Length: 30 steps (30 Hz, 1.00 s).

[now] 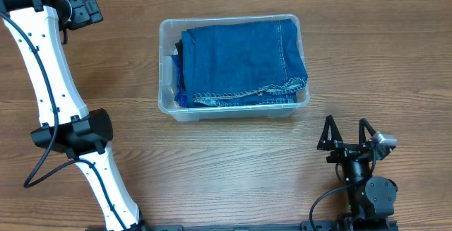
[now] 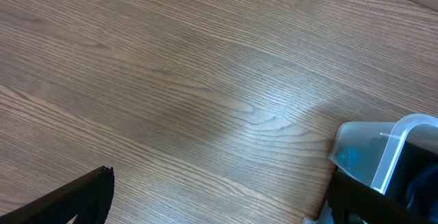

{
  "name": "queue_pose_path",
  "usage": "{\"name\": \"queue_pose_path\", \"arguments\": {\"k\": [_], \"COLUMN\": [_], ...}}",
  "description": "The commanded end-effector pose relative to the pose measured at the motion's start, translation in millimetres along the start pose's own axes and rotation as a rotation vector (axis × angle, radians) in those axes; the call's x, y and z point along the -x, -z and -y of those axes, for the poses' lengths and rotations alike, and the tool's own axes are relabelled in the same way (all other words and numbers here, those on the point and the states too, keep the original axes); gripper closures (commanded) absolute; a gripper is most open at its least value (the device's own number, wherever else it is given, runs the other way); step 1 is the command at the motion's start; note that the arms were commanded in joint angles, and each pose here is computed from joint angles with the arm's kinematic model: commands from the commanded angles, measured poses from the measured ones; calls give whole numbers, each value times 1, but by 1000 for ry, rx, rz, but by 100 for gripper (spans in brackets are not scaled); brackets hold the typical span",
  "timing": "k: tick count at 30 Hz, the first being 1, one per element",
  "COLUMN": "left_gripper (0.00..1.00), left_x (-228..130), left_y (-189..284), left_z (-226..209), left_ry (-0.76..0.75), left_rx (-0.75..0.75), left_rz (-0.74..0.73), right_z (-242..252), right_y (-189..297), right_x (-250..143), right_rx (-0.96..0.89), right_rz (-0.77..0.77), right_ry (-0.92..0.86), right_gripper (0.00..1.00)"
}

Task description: Pack container

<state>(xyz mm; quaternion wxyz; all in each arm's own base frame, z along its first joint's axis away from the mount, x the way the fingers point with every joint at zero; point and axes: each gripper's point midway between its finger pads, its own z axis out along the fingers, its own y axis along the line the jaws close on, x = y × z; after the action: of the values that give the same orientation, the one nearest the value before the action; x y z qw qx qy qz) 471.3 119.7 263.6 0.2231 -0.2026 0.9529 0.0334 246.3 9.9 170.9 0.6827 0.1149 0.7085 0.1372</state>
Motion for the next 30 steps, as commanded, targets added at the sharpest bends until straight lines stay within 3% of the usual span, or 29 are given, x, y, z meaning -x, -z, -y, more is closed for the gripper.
{"name": "queue_pose_path", "arguments": {"k": [1,23,30], "left_gripper": [0,0,0], "left_x": [3,2,39], "left_y": [12,16,117], "left_z": [4,7,69], "left_ry": [-1,2,-72], "left_rx": [-13,-34,-296], "left_rz": [31,34,359], "right_z": [-2,-3,-3], "right_y": [0,0,0], "right_x": [-2,-2,-2], "right_rx": [17,21,21], "right_rz": [0,0,0], "right_ry": [34,28,28], "right_gripper": [0,0,0]}}
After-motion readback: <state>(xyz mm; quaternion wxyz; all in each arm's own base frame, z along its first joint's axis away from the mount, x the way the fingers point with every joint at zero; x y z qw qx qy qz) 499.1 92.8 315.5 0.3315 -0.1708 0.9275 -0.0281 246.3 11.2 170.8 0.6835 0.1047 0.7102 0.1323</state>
